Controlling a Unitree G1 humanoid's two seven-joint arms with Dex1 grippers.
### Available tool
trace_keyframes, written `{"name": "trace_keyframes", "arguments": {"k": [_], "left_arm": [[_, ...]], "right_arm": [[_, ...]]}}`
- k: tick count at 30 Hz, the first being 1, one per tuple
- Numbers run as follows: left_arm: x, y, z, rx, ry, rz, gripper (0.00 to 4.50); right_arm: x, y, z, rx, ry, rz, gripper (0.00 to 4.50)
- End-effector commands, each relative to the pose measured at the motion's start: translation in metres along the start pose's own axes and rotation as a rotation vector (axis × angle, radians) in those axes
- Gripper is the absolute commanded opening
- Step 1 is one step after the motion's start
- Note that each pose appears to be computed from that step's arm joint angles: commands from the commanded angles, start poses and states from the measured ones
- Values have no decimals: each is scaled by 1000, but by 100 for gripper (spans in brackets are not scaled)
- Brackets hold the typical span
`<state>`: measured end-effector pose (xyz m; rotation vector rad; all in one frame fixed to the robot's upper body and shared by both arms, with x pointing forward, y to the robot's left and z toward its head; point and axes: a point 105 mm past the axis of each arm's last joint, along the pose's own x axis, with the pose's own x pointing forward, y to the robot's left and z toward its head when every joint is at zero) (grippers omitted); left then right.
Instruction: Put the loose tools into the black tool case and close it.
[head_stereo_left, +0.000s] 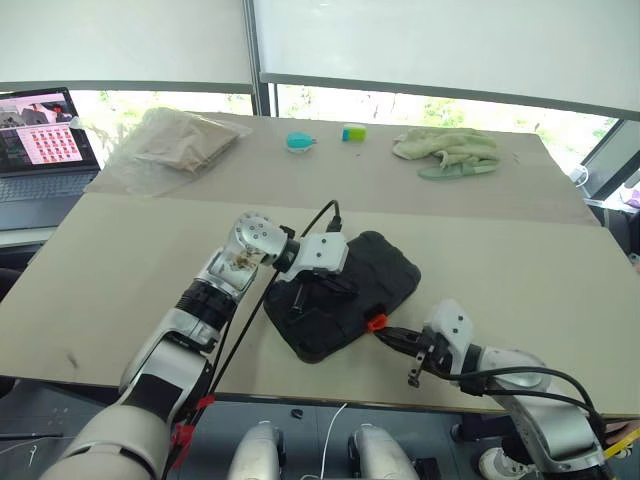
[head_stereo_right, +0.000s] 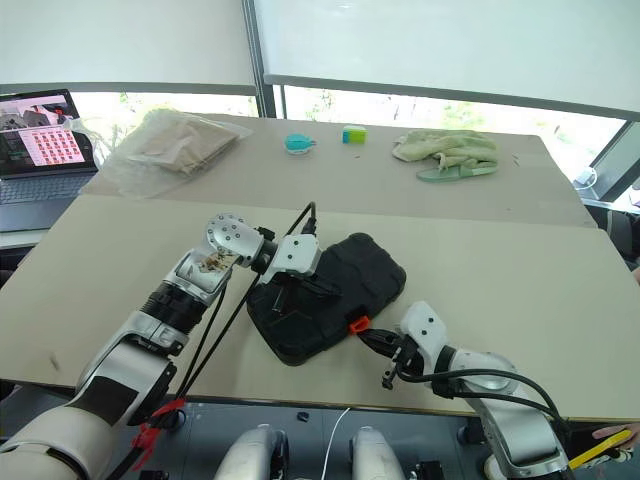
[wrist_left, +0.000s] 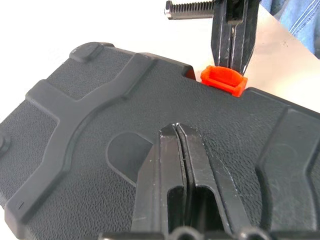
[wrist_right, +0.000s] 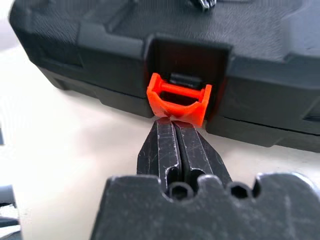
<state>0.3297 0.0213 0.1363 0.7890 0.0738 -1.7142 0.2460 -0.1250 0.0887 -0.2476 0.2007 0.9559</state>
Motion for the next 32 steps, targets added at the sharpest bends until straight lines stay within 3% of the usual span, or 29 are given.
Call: {"name": "trace_keyframes", "arguments": {"k": [1, 5, 12, 16, 22, 25, 26, 32], "left_arm": [[13, -15, -18, -41, 71, -79, 9], [12, -15, -20, -42, 75, -79, 9], [-5, -11, -26, -115, 77, -22, 9], [-51, -15, -23, -242, 12, 12, 111], [-133, -51, -21, -410, 14, 111, 335], [-174, -69, -24, -499, 56, 253, 449], [-180, -72, -24, -521, 63, 281, 450], [-197, -83, -27, -595, 33, 404, 450]], "right_arm": [[-4, 0, 35, -93, -105, 6, 0], [-7, -2, 41, -102, -106, 20, 0], [-22, 0, 34, -101, 4, 89, 0], [-59, 1, 42, -72, 71, 165, 108], [-119, -17, 67, 29, 90, 171, 311], [-144, -32, 86, 55, 75, 130, 425], [-148, -34, 89, 65, 69, 124, 445], [-148, -29, 87, 98, 71, 161, 445]]}}
